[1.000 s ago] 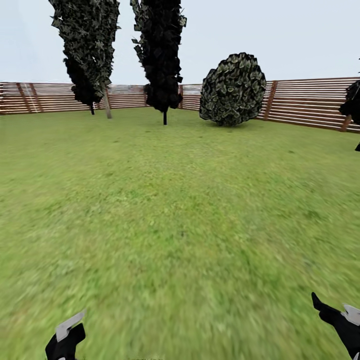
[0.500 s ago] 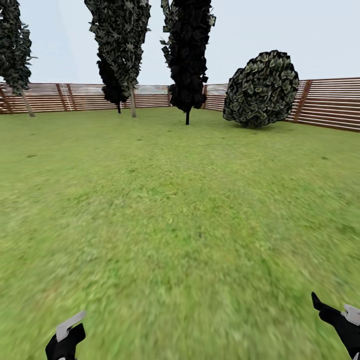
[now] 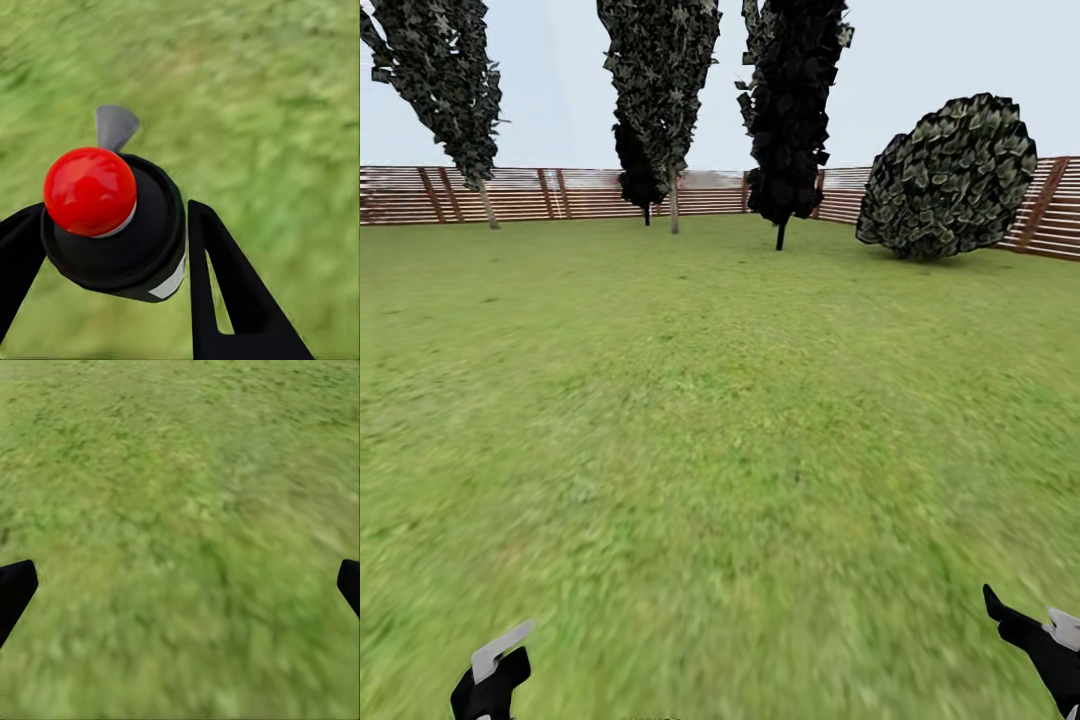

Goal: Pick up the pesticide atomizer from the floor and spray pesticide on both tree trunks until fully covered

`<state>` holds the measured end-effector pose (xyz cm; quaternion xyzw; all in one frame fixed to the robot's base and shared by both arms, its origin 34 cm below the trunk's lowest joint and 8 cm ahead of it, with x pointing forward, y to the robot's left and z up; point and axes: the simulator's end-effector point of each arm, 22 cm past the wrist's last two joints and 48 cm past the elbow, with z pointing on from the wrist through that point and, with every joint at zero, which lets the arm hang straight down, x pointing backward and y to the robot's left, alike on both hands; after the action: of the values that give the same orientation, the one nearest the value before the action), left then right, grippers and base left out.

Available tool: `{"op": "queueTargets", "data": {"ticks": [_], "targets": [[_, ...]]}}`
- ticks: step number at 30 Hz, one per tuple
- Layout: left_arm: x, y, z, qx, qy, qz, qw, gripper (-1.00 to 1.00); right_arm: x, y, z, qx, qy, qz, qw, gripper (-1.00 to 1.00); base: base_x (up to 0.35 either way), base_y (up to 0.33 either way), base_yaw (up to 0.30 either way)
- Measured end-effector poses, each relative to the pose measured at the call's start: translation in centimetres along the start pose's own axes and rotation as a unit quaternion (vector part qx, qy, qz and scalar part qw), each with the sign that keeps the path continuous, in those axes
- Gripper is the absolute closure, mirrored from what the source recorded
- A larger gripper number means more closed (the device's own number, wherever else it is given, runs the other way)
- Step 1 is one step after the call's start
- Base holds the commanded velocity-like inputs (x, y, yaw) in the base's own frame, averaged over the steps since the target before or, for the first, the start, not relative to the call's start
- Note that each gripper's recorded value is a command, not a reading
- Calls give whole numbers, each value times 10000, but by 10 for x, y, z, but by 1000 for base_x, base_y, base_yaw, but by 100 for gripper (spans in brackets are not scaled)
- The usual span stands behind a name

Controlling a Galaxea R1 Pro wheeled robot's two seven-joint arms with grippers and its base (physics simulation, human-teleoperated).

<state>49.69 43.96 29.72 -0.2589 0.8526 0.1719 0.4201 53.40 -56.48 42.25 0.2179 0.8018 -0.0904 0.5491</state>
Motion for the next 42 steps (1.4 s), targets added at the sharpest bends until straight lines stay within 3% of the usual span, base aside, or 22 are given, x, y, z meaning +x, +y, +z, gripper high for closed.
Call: {"op": "queueTargets", "data": {"ticks": [42], "targets": [[3, 2, -1, -7, 18, 11, 10000, 100, 0, 0, 0, -3, -1, -1, 10000, -100, 0, 0, 290]]}}
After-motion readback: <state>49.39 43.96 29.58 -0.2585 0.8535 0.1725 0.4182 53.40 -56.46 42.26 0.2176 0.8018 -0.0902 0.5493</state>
